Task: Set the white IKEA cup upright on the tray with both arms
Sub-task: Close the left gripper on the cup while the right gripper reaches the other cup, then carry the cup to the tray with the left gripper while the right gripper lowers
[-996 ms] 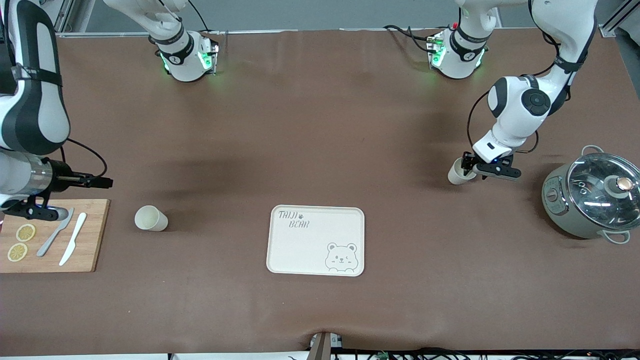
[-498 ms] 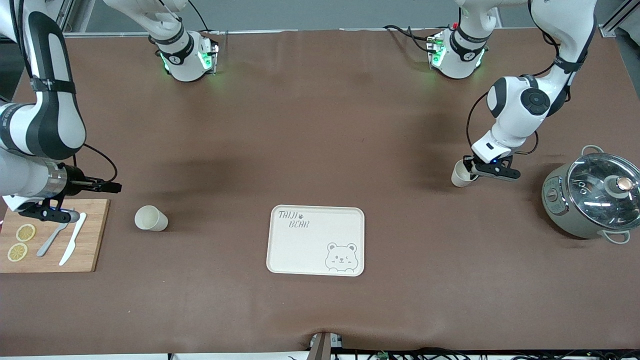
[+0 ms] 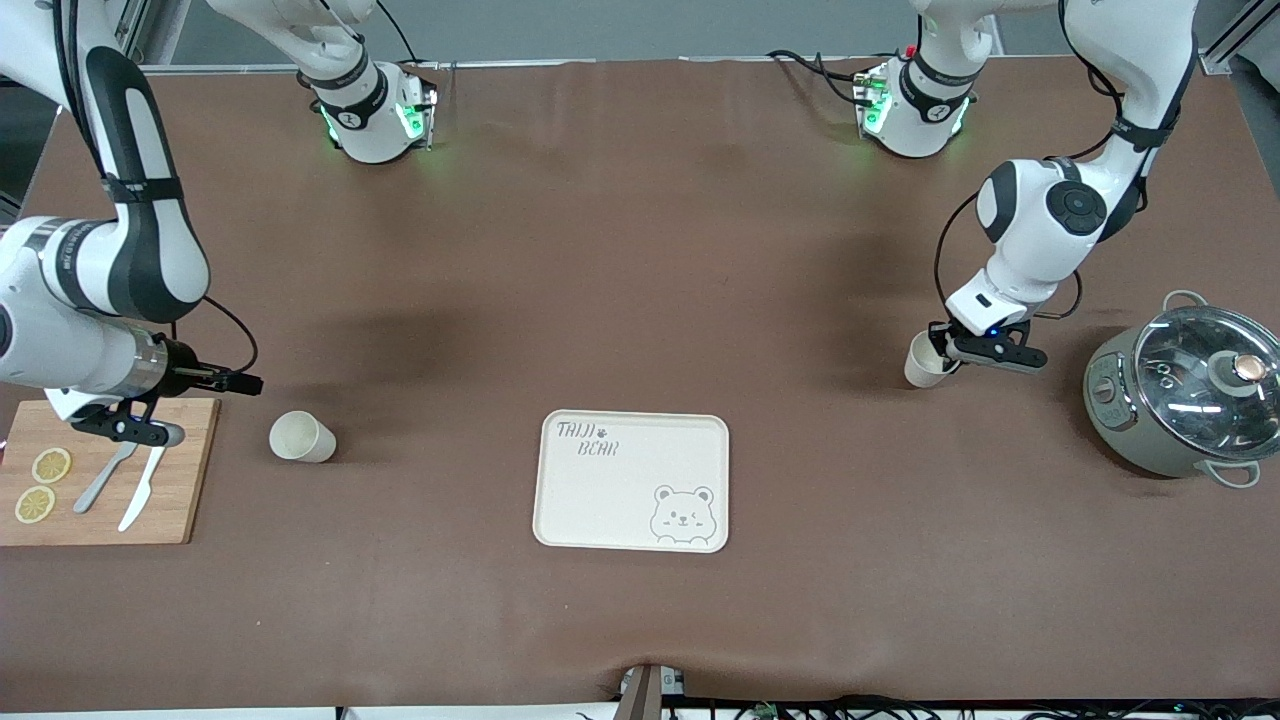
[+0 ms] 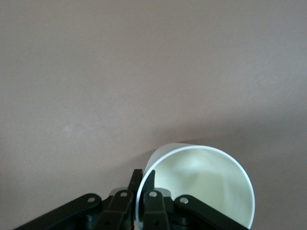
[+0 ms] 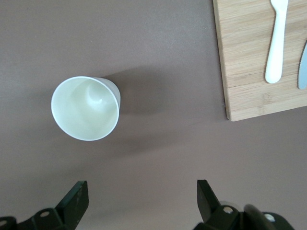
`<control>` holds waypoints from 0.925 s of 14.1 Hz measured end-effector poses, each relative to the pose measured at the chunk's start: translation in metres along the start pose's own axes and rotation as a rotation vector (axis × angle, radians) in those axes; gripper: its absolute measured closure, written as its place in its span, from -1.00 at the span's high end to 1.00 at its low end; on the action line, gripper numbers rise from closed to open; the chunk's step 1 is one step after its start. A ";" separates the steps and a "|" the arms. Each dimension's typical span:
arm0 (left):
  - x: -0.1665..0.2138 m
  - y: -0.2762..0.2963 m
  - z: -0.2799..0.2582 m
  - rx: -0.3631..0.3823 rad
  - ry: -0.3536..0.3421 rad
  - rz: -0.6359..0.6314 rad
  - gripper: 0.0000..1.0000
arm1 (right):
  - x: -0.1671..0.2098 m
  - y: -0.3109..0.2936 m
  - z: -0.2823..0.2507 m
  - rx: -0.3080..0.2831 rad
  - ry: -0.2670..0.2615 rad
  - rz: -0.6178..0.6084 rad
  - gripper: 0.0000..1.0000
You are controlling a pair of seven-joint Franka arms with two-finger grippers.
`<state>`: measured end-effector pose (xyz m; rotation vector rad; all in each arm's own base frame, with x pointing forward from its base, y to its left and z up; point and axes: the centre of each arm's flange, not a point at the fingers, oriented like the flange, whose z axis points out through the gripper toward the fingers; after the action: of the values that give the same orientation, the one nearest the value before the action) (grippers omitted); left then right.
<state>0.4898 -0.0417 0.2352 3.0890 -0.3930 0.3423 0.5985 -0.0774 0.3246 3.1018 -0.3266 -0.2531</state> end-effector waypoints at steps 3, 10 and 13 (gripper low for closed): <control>0.026 0.018 -0.012 -0.017 -0.021 -0.025 -0.90 | 0.001 0.000 0.006 0.003 0.032 0.002 1.00; 0.077 0.044 -0.025 -0.043 -0.056 -0.066 -0.90 | 0.000 -0.002 0.019 0.011 0.086 0.087 1.00; 0.095 0.062 -0.037 -0.048 -0.065 -0.091 -0.90 | 0.007 -0.003 0.027 0.017 0.134 0.089 1.00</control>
<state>0.5566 -0.1238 0.2909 3.0648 -0.2560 0.2273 0.6014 -0.0755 0.2969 3.0898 -0.4641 -0.0406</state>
